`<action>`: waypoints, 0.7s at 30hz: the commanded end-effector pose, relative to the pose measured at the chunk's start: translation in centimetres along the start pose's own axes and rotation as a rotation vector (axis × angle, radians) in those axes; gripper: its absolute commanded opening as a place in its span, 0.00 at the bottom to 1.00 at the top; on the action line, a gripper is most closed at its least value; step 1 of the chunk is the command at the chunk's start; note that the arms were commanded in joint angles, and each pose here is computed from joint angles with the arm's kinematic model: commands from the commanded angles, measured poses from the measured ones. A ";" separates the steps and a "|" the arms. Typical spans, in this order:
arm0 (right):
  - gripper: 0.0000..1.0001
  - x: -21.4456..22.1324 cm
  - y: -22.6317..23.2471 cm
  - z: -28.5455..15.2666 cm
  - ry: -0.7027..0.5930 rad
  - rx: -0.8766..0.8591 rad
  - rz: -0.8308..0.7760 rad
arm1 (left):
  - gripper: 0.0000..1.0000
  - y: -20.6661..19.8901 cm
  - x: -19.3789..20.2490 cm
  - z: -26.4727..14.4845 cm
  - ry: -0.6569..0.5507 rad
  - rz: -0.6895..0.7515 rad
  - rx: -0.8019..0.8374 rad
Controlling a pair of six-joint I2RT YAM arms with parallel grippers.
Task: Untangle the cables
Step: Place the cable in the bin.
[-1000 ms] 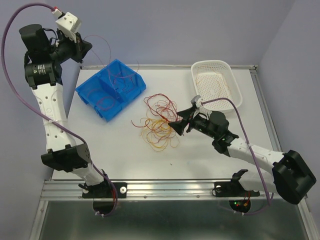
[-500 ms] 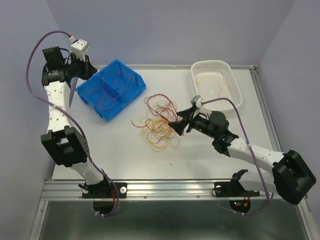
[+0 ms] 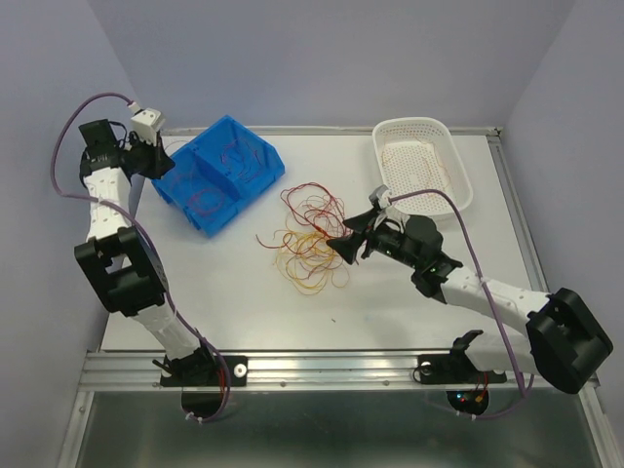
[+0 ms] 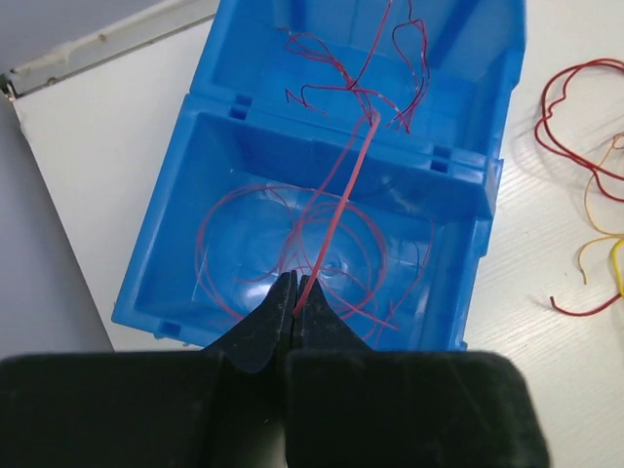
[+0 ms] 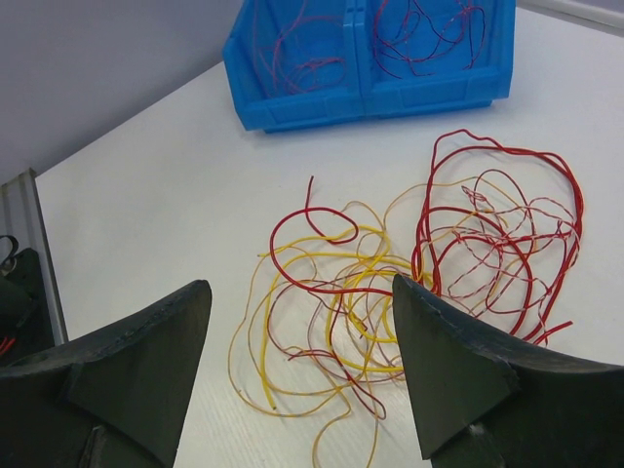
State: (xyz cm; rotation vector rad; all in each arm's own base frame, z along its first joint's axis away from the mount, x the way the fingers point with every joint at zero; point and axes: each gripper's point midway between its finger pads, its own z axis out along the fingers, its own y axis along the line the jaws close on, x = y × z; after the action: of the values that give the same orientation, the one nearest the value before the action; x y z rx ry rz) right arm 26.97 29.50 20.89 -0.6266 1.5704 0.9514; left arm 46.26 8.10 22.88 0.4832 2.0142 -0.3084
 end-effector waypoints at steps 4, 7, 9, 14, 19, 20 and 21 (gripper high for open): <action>0.79 -3.9 0.6 1.0 -0.085 -0.029 -0.026 | 0.00 3.9 2.0 1.0 0.035 0.093 -0.177; 0.79 -3.9 0.7 1.1 -0.084 -0.034 -0.023 | 0.00 3.8 3.1 1.7 0.074 0.115 -0.194; 0.79 -3.8 0.5 1.2 -0.080 -0.031 -0.018 | 0.00 3.0 3.2 2.6 0.093 0.140 -0.192; 0.79 -3.5 0.0 1.5 -0.074 -0.005 0.003 | 0.00 2.4 4.1 4.4 0.182 0.163 -0.235; 0.79 -0.9 -2.7 2.9 0.012 0.100 0.062 | 0.02 3.8 6.0 5.8 0.273 0.115 -0.270; 0.79 -0.4 -3.2 3.2 0.024 0.114 0.071 | 0.02 4.0 6.4 5.9 0.283 0.111 -0.274; 0.79 -0.4 -3.6 3.6 0.028 0.125 0.075 | 0.04 4.1 7.0 6.1 0.302 0.110 -0.281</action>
State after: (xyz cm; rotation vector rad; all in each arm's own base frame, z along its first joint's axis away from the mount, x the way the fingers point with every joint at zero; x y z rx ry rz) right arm 29.16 30.46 19.20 -0.5765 1.6630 0.9379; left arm 49.68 8.31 13.74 0.5336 2.2247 0.0203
